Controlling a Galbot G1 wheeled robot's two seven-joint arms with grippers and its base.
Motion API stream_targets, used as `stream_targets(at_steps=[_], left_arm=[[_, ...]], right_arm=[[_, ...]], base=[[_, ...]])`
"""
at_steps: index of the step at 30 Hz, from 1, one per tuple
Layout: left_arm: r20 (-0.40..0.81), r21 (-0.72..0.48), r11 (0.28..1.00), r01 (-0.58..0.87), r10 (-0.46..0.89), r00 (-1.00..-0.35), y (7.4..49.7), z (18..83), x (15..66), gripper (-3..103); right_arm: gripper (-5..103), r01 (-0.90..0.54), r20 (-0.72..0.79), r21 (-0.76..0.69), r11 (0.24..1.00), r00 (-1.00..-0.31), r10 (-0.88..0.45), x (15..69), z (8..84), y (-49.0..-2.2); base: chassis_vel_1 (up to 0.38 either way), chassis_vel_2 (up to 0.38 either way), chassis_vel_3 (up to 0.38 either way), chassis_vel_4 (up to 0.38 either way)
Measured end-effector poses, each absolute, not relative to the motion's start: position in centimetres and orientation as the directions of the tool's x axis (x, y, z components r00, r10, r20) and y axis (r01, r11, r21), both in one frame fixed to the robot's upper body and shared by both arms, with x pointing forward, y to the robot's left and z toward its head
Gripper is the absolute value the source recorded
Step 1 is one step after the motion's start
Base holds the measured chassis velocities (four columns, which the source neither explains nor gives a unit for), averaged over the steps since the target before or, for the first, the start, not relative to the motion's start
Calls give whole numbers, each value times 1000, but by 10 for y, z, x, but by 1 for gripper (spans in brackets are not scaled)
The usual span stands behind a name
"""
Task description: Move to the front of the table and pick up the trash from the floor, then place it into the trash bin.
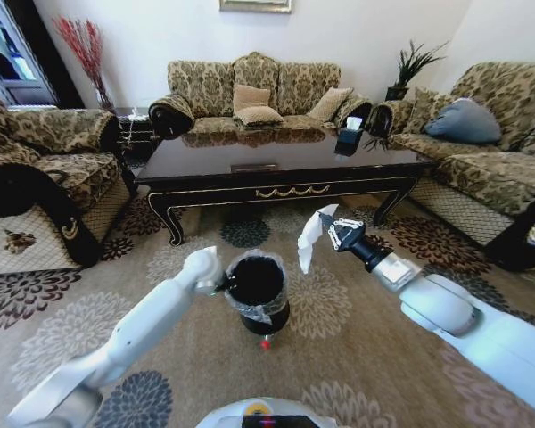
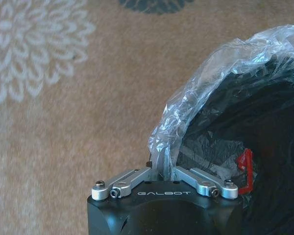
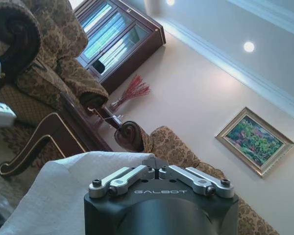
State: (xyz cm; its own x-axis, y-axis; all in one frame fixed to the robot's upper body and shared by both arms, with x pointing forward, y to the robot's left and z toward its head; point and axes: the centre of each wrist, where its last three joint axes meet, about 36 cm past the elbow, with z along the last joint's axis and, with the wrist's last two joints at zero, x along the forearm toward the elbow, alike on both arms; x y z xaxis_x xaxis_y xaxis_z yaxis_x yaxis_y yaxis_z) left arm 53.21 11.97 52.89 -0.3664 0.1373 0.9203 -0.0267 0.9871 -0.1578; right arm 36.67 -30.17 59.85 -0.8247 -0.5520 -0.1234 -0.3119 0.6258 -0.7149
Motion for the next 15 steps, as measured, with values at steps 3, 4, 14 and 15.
stream_targets(at_steps=[3, 4, 14, 15], left_arm=[[920, -137, 991, 1, 127, -372, 102, 535, 542, 0], [919, -130, 991, 16, 127, -373, 93, 538, 544, 0], [917, -125, 986, 113, 158, -367, 51, 549, 531, 0], [916, -123, 985, 117, 158, -368, 50, 550, 530, 0]], right_arm=[[0, -322, -124, -707, 630, -820, -559, 362, 601, -297], [0, -327, -121, -705, 629, -819, -561, 361, 600, -296], [0, -357, -74, -699, 620, -826, -559, 358, 566, -292], [0, -358, -69, -701, 617, -827, -558, 359, 560, -293]], base=[[0, 0, 0, 0], [0, 0, 0, 0], [0, 0, 0, 0], [0, 0, 0, 0]])
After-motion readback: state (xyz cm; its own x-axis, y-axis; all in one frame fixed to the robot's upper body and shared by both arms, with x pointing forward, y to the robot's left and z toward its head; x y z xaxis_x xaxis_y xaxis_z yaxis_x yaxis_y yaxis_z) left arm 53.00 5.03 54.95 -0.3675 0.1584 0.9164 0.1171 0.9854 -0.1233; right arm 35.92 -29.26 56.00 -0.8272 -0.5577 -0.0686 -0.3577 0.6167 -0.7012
